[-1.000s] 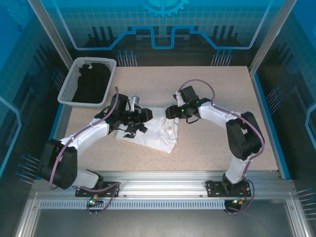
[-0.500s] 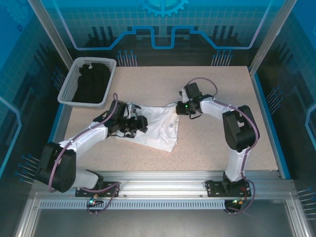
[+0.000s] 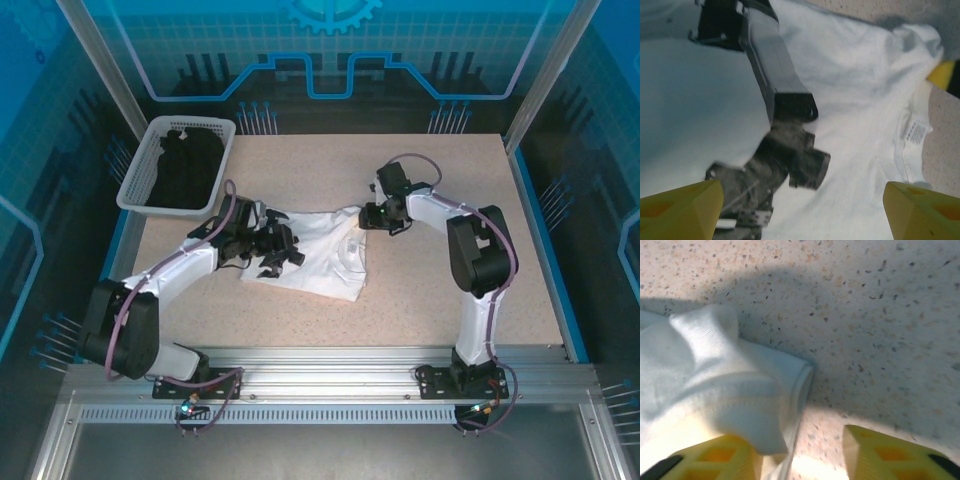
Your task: Fold the inside-out t-shirt
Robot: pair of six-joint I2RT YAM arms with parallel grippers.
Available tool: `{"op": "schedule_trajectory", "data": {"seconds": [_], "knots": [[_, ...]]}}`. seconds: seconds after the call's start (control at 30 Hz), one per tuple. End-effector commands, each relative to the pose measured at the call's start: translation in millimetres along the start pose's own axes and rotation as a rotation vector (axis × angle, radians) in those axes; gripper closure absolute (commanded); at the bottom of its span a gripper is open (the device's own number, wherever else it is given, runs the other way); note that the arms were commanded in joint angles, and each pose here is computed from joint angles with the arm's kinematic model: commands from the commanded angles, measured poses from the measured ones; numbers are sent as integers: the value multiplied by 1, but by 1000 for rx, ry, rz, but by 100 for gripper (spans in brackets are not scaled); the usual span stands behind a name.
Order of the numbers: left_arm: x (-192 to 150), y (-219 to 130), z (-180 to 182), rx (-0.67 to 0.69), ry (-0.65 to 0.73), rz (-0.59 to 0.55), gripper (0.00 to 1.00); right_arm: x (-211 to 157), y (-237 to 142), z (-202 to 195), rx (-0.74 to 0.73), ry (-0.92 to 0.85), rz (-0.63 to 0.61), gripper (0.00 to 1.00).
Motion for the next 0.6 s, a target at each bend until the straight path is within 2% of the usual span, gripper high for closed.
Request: {"op": "schedule_trajectory", "data": {"seconds": [0.0, 0.13, 0.23, 0.33, 0.43, 0.57], "knots": [[27, 11, 2, 13, -29, -34, 16, -6, -52, 5, -24, -27, -56, 48], [42, 29, 21, 33, -109, 2, 16, -42, -69, 43, 81, -63, -71, 46], [43, 37, 33, 35, -141, 25, 16, -72, -57, 79, 175, -75, -18, 46], [34, 39, 38, 37, -145, 54, 16, -90, -36, 98, 225, -54, 15, 47], [18, 39, 47, 31, -162, 88, 17, -90, -15, 95, 192, -29, 53, 49], [-20, 35, 51, -37, -186, 162, 18, -67, 0, 74, 133, -10, 56, 51]]}}
Point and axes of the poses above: each hand's point on the last joint's axis, 136 mm out from that joint toward the fingers, its own y axis out along the fingers, its own z axis along the line the jaws close on, x = y × z, the point moved 7 cm from there along -y, back along the fingers, and after that the axes turned 11 degrees about -y, right-handed, at the moved point
